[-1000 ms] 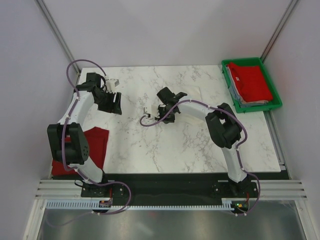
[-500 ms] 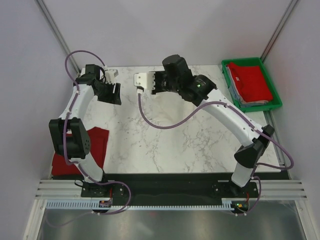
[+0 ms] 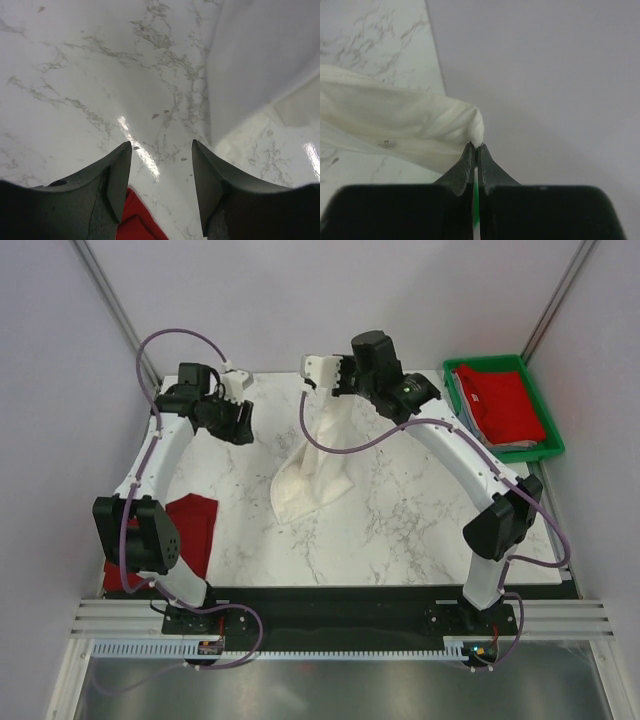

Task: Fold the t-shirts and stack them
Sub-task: Flatten the tshirt out

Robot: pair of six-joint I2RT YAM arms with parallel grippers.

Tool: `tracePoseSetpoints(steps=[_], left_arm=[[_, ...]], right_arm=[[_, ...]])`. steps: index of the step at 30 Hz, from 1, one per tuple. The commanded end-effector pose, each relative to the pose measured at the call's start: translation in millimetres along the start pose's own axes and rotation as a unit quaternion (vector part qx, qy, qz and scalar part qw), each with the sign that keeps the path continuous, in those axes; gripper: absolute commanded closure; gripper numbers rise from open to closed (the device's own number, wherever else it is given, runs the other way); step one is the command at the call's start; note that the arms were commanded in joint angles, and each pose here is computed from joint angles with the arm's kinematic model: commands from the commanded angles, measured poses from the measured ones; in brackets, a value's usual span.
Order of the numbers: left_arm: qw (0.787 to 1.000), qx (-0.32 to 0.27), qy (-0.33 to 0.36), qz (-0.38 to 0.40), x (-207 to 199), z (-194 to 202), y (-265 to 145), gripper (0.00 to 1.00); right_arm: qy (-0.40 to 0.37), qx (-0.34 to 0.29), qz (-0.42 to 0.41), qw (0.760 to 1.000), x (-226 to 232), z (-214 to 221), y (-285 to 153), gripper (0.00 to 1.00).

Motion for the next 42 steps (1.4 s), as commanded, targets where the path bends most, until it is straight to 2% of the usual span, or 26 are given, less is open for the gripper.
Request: tracePoseSetpoints(steps=[1,6,12,16,18,19,21,22,25,27,28,31,35,38,40,42], left_arm=[[0.996,0.018,0.063,0.066,-35,14,12,0.41],[0.982,0.094,0.083,0.139,-84,53,55,0.40],[0.975,0.150,0.053,0.155,-85,76,98,0.40],[0.973,0.158,0.042,0.161,-86,80,107,0.40],[0.973,0.160,0.037,0.160,-86,82,109,0.46],[0.973,0.163,0.035,0.159,-86,83,110,0.54],[0.975,0.161,0.037,0.151,-84,80,109,0.63],[0.976,0.155,0.042,0.146,-83,76,106,0.73],[0.979,0.145,0.052,0.131,-79,69,98,0.75],[0.982,0.136,0.063,0.118,-77,64,91,0.93],[0.982,0.135,0.066,0.111,-75,63,88,0.98],[0.985,0.123,0.075,0.098,-72,51,82,0.98],[0.990,0.076,0.109,0.053,-60,13,53,0.98],[0.989,0.022,0.145,0.023,-57,-22,14,0.98],[0.987,-0.007,0.163,0.013,-59,-37,-11,0.98],[0.984,-0.002,0.176,0.019,-63,-34,-26,0.98]], right_arm=[[0.024,0.088,-0.026,0.996,28,61,25,1.00],[0.043,0.124,-0.068,0.989,61,92,34,1.00],[0.067,0.132,-0.073,0.986,67,95,31,1.00],[0.069,0.137,-0.079,0.985,72,98,28,1.00],[0.072,0.138,-0.080,0.985,75,98,28,1.00],[0.073,0.140,-0.081,0.984,76,99,28,1.00],[0.078,0.139,-0.081,0.984,75,99,27,1.00],[0.078,0.136,-0.081,0.984,75,97,27,1.00],[0.079,0.134,-0.074,0.985,70,96,26,1.00],[0.080,0.133,-0.073,0.985,69,95,26,1.00],[0.083,0.131,-0.069,0.986,67,93,26,1.00],[0.083,0.132,-0.062,0.986,63,92,25,1.00],[0.095,0.131,-0.012,0.987,40,87,13,1.00],[0.128,0.105,0.025,0.986,17,77,-18,1.00],[0.142,0.098,0.022,0.985,20,79,-31,1.00],[0.166,0.084,0.023,0.982,21,76,-56,1.00]])
Point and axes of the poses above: each gripper's point midway between its finger pads, its own y axis out along the fingers, its own x axis along the line the jaws close on, z = x × y, the point moved 6 cm from there along -y, back along the fingers, and after that the axes turned 9 degrees about y, right-handed, at the moved point
